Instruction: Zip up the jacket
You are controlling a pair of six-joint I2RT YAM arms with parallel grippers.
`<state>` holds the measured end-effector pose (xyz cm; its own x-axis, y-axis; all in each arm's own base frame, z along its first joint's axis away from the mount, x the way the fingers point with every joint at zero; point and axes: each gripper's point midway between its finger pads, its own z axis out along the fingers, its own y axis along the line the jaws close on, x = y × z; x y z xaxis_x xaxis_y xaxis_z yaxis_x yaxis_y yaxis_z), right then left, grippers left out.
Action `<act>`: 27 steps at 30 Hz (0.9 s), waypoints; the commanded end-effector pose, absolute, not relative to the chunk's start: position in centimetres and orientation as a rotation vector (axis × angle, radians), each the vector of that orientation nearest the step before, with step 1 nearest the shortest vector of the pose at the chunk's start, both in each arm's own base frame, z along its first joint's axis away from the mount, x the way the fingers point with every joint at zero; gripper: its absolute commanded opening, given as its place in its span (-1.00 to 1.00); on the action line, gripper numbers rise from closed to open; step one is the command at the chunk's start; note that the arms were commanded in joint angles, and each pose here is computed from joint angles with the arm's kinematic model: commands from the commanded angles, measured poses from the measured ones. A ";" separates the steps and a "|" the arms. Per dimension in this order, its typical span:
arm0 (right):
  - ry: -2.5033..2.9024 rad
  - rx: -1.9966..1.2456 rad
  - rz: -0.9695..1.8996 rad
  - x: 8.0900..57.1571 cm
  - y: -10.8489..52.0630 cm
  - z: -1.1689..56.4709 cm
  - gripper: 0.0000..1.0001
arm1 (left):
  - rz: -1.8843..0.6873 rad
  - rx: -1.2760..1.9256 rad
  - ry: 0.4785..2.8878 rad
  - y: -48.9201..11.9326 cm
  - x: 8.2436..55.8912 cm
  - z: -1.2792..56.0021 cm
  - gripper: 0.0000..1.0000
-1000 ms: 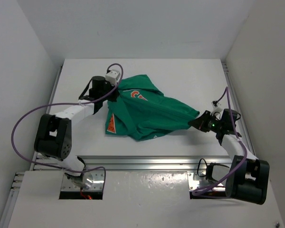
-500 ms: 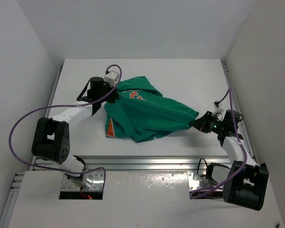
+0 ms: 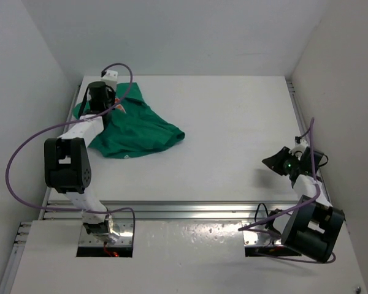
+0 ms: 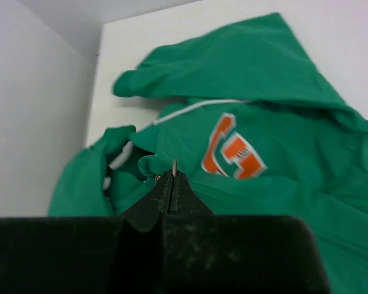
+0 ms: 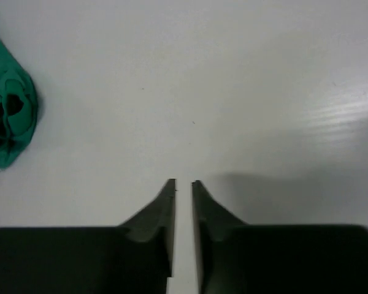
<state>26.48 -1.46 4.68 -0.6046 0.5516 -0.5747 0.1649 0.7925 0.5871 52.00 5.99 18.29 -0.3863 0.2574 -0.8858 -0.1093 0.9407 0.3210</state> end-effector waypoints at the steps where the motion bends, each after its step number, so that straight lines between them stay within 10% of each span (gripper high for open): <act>1: 2.032 0.293 0.685 29.9 -0.8 9.3 -0.56 | 0.220 0.211 1.871 2.5 52.5 20.3 -1.00; 11: 1.937 -0.028 0.830 34.3 4.2 13.7 0.65 | -0.569 0.646 1.845 -12.4 44.5 18.4 -1.00; 19: 1.936 -0.046 0.856 34.7 5.2 13.9 0.80 | -0.893 0.973 1.753 -19.9 35.9 18.2 -0.94; 22: 1.945 -0.057 0.870 34.6 5.6 13.6 0.82 | -0.850 0.988 1.715 -20.5 36.0 19.9 -0.42; 25: 1.932 -0.090 0.869 34.7 6.1 14.0 0.85 | -0.732 0.867 1.734 -19.6 38.9 22.6 0.63; 27: 1.927 -0.107 0.867 35.0 6.4 14.3 0.88 | -0.640 0.819 1.701 -19.0 40.9 25.8 0.70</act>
<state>33.32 5.99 11.58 -0.5933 0.3274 -0.7354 -0.3226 0.7403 0.5898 37.69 -19.61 18.41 -0.3236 0.2383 -0.9157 0.8292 0.5376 -0.1531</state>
